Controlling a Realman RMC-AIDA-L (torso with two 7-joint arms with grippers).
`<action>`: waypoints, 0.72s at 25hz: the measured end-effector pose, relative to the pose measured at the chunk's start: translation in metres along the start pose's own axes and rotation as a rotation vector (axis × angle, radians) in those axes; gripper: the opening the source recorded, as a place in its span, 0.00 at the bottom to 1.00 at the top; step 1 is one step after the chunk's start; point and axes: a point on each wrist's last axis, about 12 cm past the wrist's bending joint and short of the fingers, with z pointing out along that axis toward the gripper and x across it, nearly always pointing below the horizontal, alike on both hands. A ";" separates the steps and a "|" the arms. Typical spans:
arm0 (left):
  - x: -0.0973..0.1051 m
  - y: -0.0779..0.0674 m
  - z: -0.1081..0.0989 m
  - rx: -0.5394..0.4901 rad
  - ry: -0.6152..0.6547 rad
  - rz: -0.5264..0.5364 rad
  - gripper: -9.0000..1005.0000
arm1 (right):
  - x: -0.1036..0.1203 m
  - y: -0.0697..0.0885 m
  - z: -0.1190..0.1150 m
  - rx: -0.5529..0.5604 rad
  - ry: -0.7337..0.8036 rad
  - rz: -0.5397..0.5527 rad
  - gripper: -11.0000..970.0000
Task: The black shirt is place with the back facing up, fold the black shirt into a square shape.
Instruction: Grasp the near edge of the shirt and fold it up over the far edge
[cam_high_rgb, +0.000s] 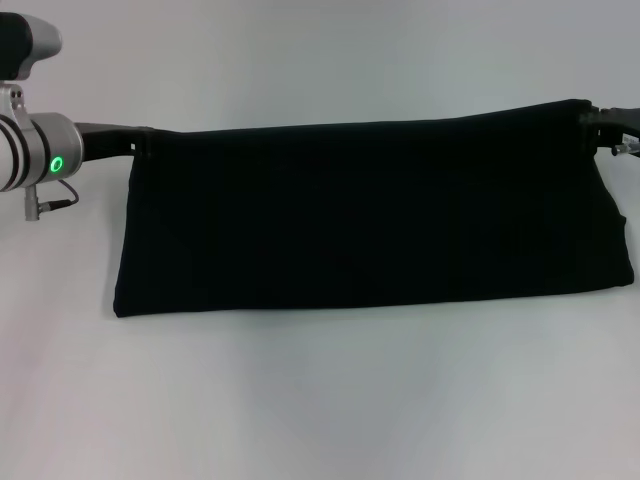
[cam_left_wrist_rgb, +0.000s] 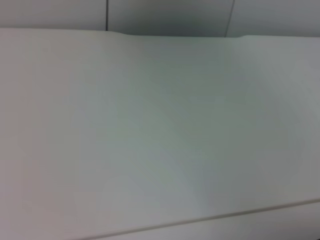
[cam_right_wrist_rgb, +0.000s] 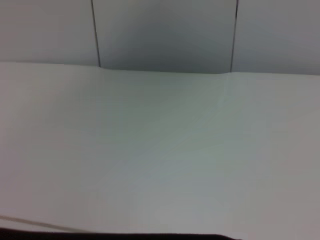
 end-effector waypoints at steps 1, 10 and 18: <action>0.000 0.000 0.000 -0.005 -0.002 -0.001 0.01 | 0.000 0.001 0.001 0.004 0.005 -0.006 0.03; 0.008 -0.005 0.007 -0.053 -0.006 -0.003 0.01 | -0.002 0.006 0.006 0.024 0.023 -0.032 0.03; 0.011 -0.006 0.009 -0.057 0.001 -0.006 0.01 | 0.002 0.008 0.007 0.019 0.034 -0.027 0.03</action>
